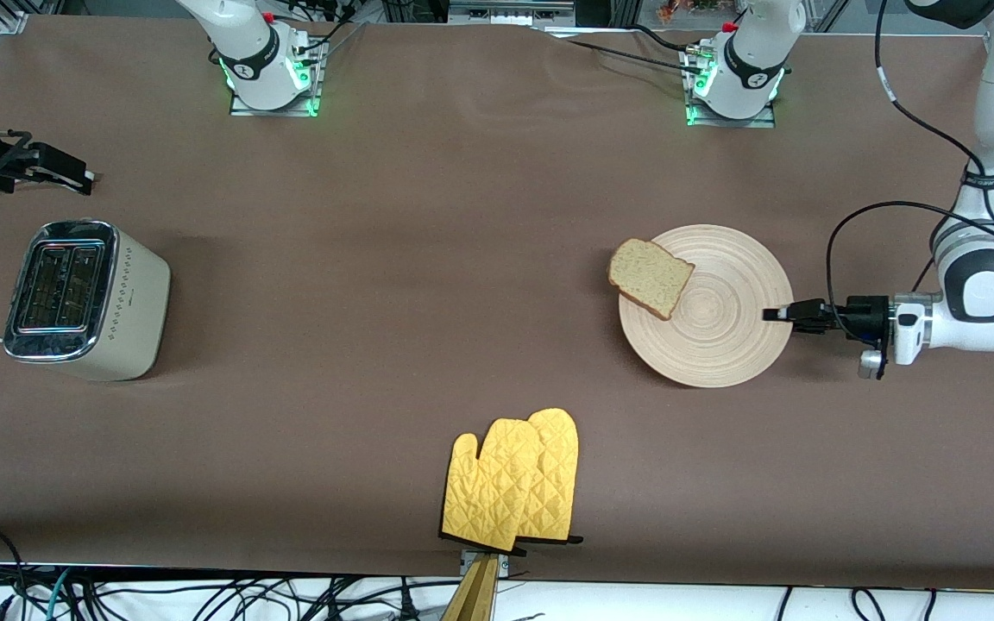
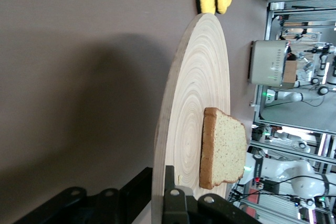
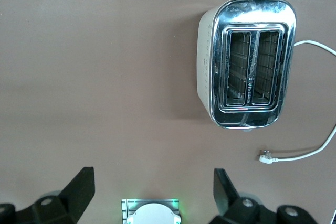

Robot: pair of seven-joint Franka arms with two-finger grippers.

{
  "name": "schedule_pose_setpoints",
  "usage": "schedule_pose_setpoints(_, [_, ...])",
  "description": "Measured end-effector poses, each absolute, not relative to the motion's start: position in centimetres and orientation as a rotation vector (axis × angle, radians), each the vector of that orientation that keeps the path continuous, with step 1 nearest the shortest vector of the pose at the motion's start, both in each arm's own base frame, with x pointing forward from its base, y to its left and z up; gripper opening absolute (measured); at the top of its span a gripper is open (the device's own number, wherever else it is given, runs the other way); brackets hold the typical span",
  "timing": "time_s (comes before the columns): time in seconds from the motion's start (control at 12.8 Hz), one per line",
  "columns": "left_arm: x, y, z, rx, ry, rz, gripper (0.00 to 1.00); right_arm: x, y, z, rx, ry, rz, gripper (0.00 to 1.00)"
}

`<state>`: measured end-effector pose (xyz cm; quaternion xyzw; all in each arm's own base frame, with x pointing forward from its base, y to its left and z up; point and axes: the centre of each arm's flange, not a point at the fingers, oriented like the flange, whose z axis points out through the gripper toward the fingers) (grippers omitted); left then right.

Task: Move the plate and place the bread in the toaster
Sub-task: 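Slide the plate with bread across the table toward the toaster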

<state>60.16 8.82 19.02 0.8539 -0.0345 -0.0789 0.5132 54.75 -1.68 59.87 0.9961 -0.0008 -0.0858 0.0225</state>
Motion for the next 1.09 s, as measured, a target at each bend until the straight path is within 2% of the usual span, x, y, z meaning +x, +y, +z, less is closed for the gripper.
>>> schedule_pose_setpoints(0.55, [63.1, -12.1, 21.8, 2.05, 0.061, -0.259, 0.14, 54.7, -1.8, 59.9, 3.086, -0.006, -0.267, 1.0])
schedule_pose_setpoints(1.09, [59.4, -24.9, 17.9, 1.985, 0.061, -0.192, 0.14, 54.7, -1.9, 59.9, 3.086, -0.008, -0.27, 1.0])
